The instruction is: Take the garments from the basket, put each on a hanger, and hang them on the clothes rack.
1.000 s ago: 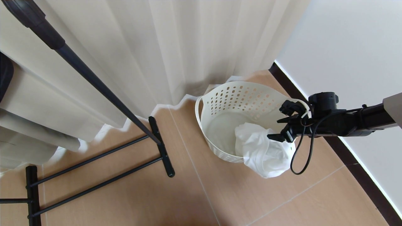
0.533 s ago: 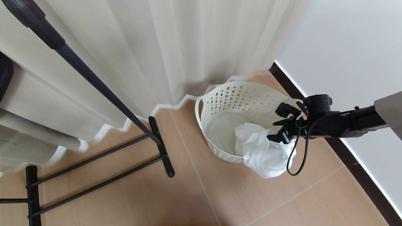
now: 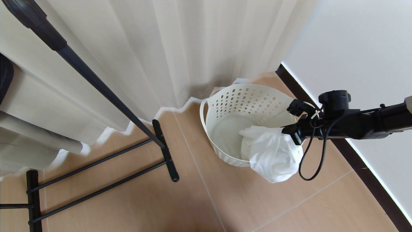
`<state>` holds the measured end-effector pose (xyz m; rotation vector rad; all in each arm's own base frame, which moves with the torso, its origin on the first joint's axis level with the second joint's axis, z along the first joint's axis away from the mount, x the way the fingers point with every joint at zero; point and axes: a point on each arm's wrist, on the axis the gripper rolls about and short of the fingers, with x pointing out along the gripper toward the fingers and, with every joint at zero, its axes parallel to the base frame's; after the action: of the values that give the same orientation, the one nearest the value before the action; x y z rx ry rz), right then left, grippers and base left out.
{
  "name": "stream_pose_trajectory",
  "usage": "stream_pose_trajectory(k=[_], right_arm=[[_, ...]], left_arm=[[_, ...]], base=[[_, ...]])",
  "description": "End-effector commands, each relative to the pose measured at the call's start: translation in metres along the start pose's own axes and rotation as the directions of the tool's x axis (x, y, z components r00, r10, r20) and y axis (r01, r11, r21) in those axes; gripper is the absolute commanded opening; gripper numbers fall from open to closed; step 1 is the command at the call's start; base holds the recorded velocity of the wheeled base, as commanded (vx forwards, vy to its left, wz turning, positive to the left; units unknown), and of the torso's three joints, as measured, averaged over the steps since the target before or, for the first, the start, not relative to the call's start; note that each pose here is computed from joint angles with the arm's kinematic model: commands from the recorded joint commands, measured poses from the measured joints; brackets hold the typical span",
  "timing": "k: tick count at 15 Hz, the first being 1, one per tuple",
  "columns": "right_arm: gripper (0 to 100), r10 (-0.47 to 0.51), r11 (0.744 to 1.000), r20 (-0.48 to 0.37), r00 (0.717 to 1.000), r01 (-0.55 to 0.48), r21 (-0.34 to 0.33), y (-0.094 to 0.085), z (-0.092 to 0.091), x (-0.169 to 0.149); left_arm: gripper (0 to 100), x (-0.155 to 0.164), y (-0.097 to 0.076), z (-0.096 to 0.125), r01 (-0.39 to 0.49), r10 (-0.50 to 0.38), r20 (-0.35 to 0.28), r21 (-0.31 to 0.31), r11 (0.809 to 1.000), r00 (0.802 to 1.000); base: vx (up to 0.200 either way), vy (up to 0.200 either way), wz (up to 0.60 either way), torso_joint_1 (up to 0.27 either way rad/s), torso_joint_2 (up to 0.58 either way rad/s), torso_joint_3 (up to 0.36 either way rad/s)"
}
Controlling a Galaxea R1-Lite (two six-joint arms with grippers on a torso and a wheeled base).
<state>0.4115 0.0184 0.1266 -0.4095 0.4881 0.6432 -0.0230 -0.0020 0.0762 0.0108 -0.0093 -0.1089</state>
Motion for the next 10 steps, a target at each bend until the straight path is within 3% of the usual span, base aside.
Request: stream_pose_trajectory(k=[1, 3, 5, 6, 8, 9, 10], right_arm=[[0, -0.027, 0.998, 0.098, 0.995, 0.032, -0.052, 0.023, 0.039, -0.054], [0, -0.017, 0.998, 0.149, 0.989, 0.026, -0.058, 0.047, 0.055, -0.085], [0, -0.006, 0.997, 0.259, 0.966, 0.024, -0.067, 0.082, 0.073, -0.127], [0, -0.004, 0.998, 0.283, 0.959, 0.023, -0.063, 0.091, 0.074, -0.136], [0, 0.022, 0.994, 0.408, 0.913, 0.023, -0.103, 0.130, 0.075, -0.185], [0, 0.032, 0.993, 0.433, 0.901, 0.020, -0.116, 0.139, 0.075, -0.195], [0, 0.080, 0.990, 0.502, 0.861, -0.009, -0.142, 0.166, 0.067, -0.228]], left_arm=[[100, 0.000, 0.000, 0.000, -0.002, 0.002, -0.001, 0.000, 1.000, 1.000], [100, 0.000, 0.000, 0.000, 0.000, 0.000, -0.001, 0.000, 1.000, 1.000], [100, 0.000, 0.000, 0.000, 0.000, 0.000, -0.001, 0.000, 1.000, 1.000], [100, 0.000, 0.000, 0.000, 0.000, 0.000, -0.001, 0.000, 1.000, 1.000], [100, 0.000, 0.000, 0.000, 0.000, 0.000, -0.001, 0.000, 1.000, 1.000], [100, 0.000, 0.000, 0.000, 0.002, -0.002, -0.001, 0.000, 1.000, 1.000], [100, 0.000, 0.000, 0.000, 0.000, 0.000, -0.001, 0.000, 1.000, 1.000]], base=[[0.000, 0.000, 0.00, 0.000, 0.00, 0.000], [0.000, 0.000, 0.00, 0.000, 0.00, 0.000], [0.000, 0.000, 0.00, 0.000, 0.00, 0.000], [0.000, 0.000, 0.00, 0.000, 0.00, 0.000], [0.000, 0.000, 0.00, 0.000, 0.00, 0.000], [0.000, 0.000, 0.00, 0.000, 0.00, 0.000], [0.000, 0.000, 0.00, 0.000, 0.00, 0.000]])
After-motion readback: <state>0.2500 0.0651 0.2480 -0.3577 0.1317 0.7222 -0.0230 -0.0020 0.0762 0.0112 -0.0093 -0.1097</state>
